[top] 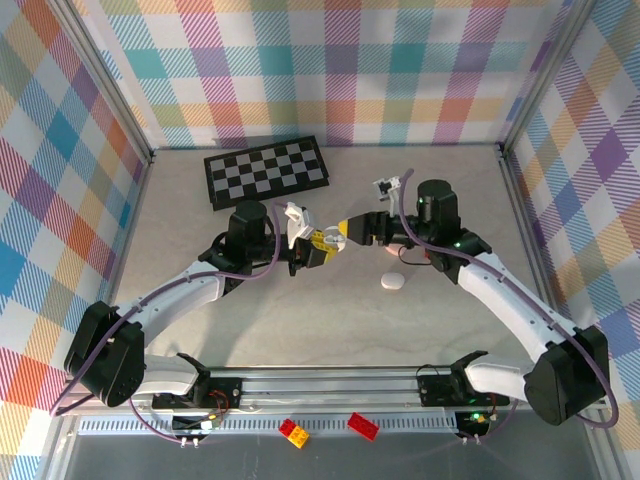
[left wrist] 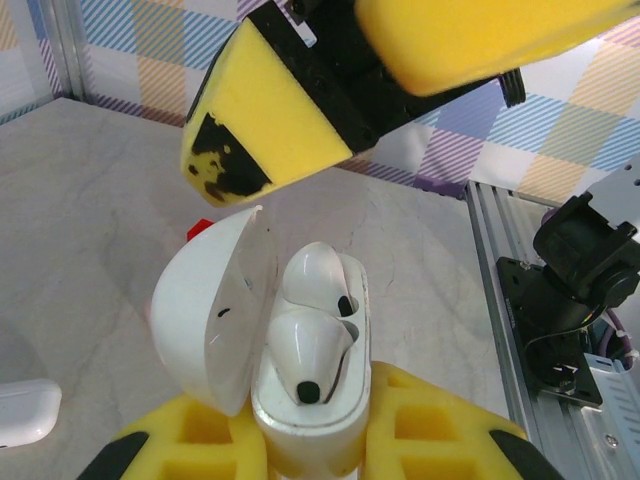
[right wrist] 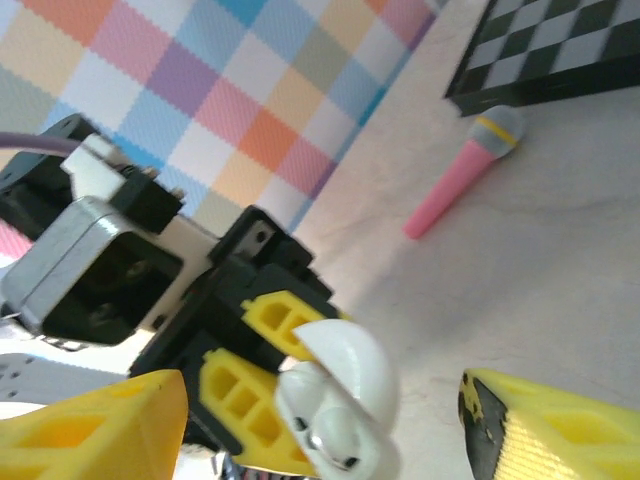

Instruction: Insert the wireless bluetooth earbuds into the charging case

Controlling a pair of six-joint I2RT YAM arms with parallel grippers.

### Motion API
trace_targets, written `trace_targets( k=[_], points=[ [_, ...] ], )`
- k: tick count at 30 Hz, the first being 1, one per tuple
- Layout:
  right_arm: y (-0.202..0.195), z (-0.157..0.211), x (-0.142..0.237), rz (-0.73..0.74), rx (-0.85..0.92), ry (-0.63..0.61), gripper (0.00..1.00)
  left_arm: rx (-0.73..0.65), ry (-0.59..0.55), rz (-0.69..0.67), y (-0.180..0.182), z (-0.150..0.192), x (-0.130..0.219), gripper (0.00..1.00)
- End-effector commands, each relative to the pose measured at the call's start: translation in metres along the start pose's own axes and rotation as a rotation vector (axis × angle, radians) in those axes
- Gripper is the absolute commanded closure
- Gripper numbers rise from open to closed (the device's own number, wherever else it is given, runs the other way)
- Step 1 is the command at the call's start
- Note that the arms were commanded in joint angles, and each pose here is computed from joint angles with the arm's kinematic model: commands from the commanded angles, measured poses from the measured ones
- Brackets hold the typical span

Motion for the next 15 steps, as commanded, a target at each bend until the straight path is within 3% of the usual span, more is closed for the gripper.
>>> trace_targets(
  k=[1, 11, 15],
  points=[
    [0.007, -0.0056, -0.004, -0.128, -0.009, 0.013, 0.31, -0.048, -0.028, 0.033, -0.0062, -0.0082, 0.0031, 0.99],
    [0.0063, -0.0045, -0.006, -0.156, 0.007, 0.018, 0.52, 0.003, -0.017, 0.011, -0.0006, -0.0073, 0.0006, 0.99],
    [0.0119, -0.0055, -0.0006, -0.162, 0.047, -0.015, 0.54, 0.014, -0.01, -0.001, 0.0026, -0.0052, 0.0001, 0.99]
  ],
)
Point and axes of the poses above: each hand's point on the last joint's axis, 136 mm out from that joint toward the fingers, its own x axis back along the fingers, its own y axis along the line the jaws close on, z = x × y, the point moved 10 cm from there along x, back along the fingers, and after that the axes turned 15 degrees about x, right-handed, at the moved point
